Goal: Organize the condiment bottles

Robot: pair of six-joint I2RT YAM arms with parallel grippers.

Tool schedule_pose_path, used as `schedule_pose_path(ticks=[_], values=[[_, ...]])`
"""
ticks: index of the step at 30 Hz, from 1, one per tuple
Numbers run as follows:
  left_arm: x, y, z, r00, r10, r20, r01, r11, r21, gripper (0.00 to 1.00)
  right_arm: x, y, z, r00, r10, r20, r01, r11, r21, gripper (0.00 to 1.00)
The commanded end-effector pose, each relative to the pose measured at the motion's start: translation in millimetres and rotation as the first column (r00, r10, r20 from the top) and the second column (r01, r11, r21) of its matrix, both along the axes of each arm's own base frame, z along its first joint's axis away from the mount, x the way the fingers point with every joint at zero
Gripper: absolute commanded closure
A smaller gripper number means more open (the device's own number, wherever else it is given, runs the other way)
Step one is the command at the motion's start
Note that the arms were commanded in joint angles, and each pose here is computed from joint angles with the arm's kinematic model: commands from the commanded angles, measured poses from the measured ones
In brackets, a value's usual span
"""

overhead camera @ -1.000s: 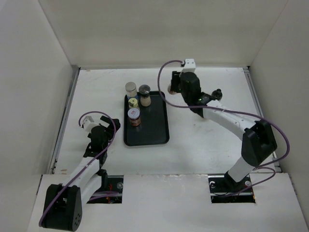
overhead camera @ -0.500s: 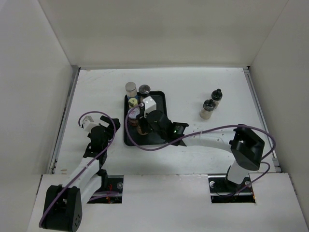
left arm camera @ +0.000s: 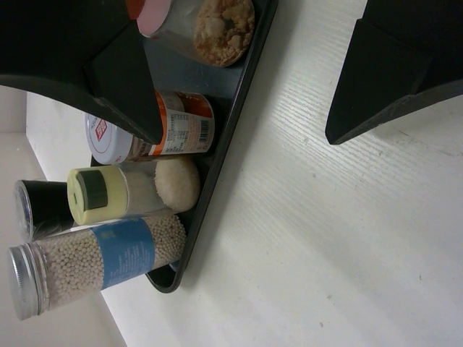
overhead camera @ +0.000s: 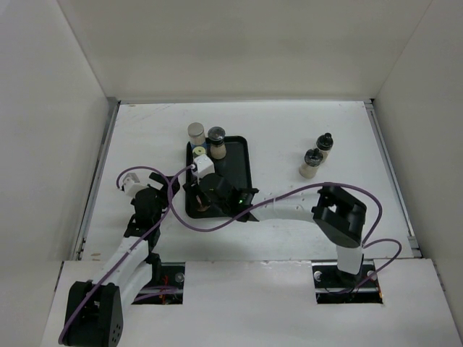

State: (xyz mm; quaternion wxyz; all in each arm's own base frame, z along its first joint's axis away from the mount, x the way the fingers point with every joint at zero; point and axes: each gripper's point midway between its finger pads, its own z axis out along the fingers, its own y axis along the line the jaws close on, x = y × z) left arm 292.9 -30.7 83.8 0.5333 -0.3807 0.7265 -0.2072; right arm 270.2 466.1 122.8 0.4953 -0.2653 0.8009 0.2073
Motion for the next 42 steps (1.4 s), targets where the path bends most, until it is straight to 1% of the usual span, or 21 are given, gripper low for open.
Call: schedule_pose_path(ticks=[1,3,5,9,10,12,13,14,15,17,18,19,21,23,24,26,27,31,34,38,42], values=[[2,-2,7,0.999,-0.006,0.032,0.007,1.000,-0.018,0.00,-2,16,38,0.999,0.014,0.038,-0.018,0.995,0.102,0.14],[2,0,8,0.999,0.004,0.037,-0.003,1.000,-0.015,0.00,-5,9,53,0.998,0.010,0.056,-0.017,0.993,0.120,0.09],[2,1,5,1.000,0.008,0.030,-0.008,1.000,-0.013,0.00,-8,-2,68,0.998,-0.001,0.070,-0.010,0.989,0.146,0.09],[2,1,7,0.999,0.007,0.034,-0.006,1.000,-0.014,0.00,12,-55,97,0.986,-0.127,0.108,0.101,0.971,0.218,0.14],[2,1,7,0.999,0.008,0.033,-0.008,1.000,-0.013,0.00,20,-75,104,0.978,-0.176,0.115,0.143,0.959,0.245,0.19],[2,1,4,1.000,0.007,0.025,-0.006,1.000,-0.013,0.00,31,-118,118,0.953,-0.277,0.121,0.228,0.922,0.314,0.39],[2,0,3,1.000,-0.001,0.022,0.001,1.000,-0.015,0.00,38,-143,125,0.932,-0.340,0.125,0.280,0.894,0.350,0.51],[2,0,4,1.000,-0.001,0.023,0.001,1.000,-0.015,0.00,44,-169,129,0.904,-0.409,0.124,0.339,0.863,0.374,0.60],[3,0,6,1.000,0.001,0.029,0.000,1.000,-0.015,0.00,53,-199,131,0.860,-0.495,0.123,0.418,0.823,0.386,0.64],[3,1,5,1.000,0.006,0.030,-0.006,1.000,-0.012,0.00,64,-262,124,0.740,-0.663,0.114,0.591,0.722,0.359,0.66],[3,1,4,1.000,0.008,0.024,-0.007,1.000,-0.011,0.00,67,-292,118,0.670,-0.734,0.112,0.671,0.663,0.331,0.63],[3,-1,2,1.000,0.001,0.017,0.000,1.000,-0.012,0.00,69,-319,112,0.608,-0.786,0.115,0.732,0.610,0.304,0.54],[4,-3,2,1.000,-0.009,0.015,0.009,1.000,-0.016,0.00,73,-357,100,0.528,-0.841,0.118,0.800,0.539,0.263,0.32],[4,-3,4,1.000,-0.005,0.025,0.006,1.000,-0.014,0.00,77,-377,89,0.497,-0.860,0.113,0.830,0.509,0.228,0.15],[4,-2,4,1.000,-0.002,0.025,0.003,1.000,-0.013,0.00,80,-385,82,0.486,-0.868,0.107,0.843,0.497,0.207,0.09],[4,-3,1,1.000,-0.008,0.016,0.008,1.000,-0.014,0.00,85,-397,68,0.467,-0.880,0.091,0.864,0.476,0.167,0.02],[4,-4,0,1.000,-0.012,0.013,0.012,1.000,-0.015,0.00,89,-399,61,0.465,-0.882,0.082,0.869,0.472,0.150,0.00],[5,-3,2,1.000,-0.005,0.019,0.006,1.000,-0.013,0.00,100,-404,38,0.453,-0.890,0.056,0.884,0.456,0.100,0.00],[5,-6,-1,1.000,-0.019,0.006,0.019,1.000,-0.017,0.00,113,-398,22,0.472,-0.881,0.023,0.878,0.473,0.076,0.00],[5,-5,1,1.000,-0.012,0.014,0.012,1.000,-0.017,0.00,127,-389,12,0.495,-0.869,-0.004,0.867,0.493,0.078,0.00],[5,-6,1,1.000,-0.017,0.016,0.017,1.000,-0.020,0.00,140,-395,6,0.475,-0.880,0.002,0.877,0.474,0.080,0.02]])
